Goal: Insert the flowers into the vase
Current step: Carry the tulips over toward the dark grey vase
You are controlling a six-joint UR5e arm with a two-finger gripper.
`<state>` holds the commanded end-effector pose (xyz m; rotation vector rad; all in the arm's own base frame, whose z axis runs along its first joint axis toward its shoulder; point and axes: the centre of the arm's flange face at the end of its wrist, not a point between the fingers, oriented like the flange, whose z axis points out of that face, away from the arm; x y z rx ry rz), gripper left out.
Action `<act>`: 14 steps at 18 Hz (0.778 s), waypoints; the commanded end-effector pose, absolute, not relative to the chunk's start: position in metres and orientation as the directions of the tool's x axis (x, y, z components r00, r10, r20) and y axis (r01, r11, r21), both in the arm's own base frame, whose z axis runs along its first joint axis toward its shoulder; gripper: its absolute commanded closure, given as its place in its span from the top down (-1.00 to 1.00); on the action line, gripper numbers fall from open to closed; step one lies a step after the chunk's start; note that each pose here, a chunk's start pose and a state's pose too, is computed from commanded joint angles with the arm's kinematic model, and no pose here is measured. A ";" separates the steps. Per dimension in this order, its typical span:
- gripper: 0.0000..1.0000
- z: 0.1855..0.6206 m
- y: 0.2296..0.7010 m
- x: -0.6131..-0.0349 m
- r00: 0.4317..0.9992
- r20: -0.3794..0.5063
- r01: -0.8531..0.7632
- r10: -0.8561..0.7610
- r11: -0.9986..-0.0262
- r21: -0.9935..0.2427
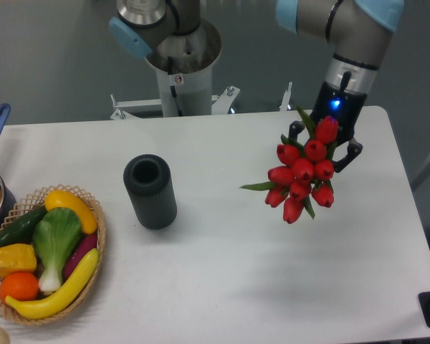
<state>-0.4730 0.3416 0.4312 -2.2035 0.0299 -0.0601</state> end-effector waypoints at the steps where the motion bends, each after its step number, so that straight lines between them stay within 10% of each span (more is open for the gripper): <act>1: -0.92 0.434 0.344 -0.471 0.998 0.042 0.006 -0.050 -0.570 -0.822; 14: -0.92 0.486 0.354 -0.433 0.987 0.124 0.078 -0.102 -0.367 -0.927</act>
